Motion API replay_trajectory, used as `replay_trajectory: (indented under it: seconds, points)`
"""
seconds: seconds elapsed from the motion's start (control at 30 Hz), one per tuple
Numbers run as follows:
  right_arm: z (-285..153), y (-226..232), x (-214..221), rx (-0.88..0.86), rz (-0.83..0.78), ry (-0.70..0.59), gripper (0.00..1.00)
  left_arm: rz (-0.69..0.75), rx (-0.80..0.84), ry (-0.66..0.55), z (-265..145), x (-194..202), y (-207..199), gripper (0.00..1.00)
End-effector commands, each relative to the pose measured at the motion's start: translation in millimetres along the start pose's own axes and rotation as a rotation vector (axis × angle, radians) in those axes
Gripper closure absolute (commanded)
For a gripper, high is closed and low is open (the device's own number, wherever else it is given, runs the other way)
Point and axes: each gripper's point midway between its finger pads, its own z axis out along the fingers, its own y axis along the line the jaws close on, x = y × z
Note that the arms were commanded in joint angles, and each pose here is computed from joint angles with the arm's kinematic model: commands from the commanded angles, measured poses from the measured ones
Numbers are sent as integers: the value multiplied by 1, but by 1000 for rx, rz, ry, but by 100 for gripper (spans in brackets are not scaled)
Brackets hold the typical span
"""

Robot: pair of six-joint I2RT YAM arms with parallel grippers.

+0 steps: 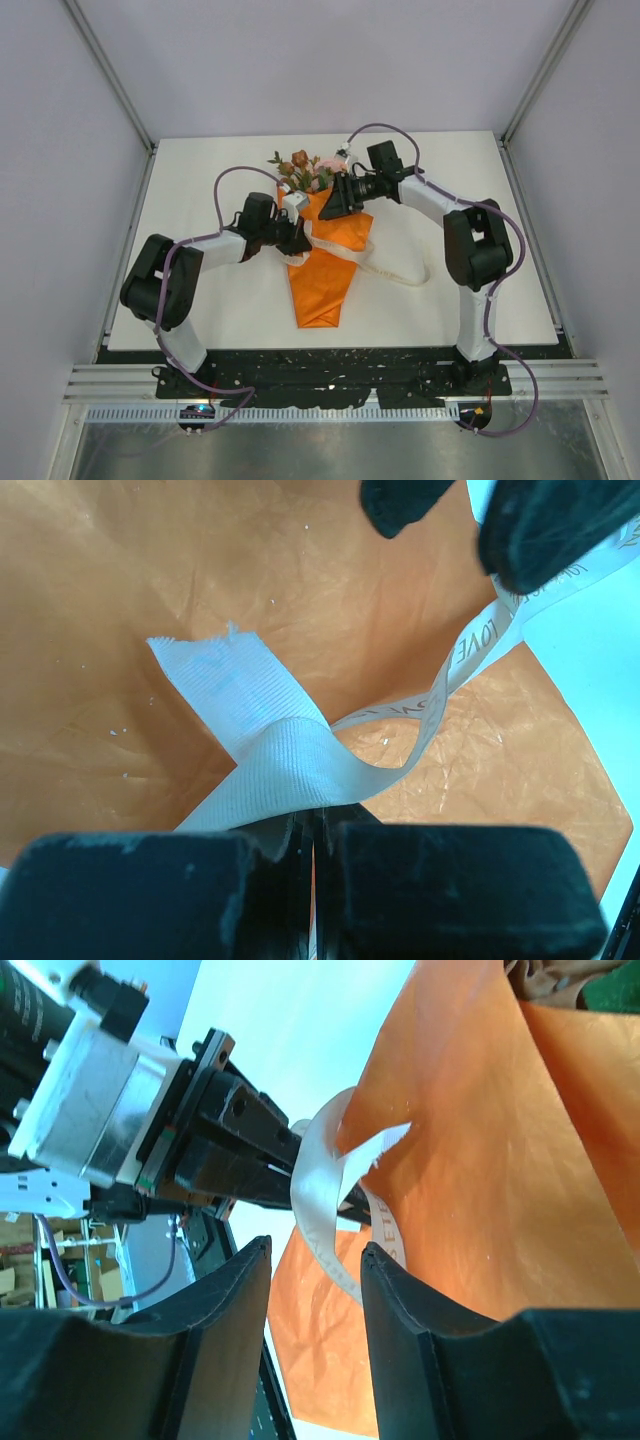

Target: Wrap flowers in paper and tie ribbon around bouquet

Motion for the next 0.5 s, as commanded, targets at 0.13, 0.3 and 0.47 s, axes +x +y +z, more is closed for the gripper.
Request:
replay_trajectory:
  seconds: [0.13,0.3,0.47]
  points:
    - [26,0,-19,37,42,-52,53,84,20,-70,-2,-25,-5,100]
    - [39,-10,-17,87,39,-31,54,82,21,-70,-2,-25,-6,100]
    - [48,-13,-15,84,47,-21,58,84,26,-66,-1,-24,-6,100]
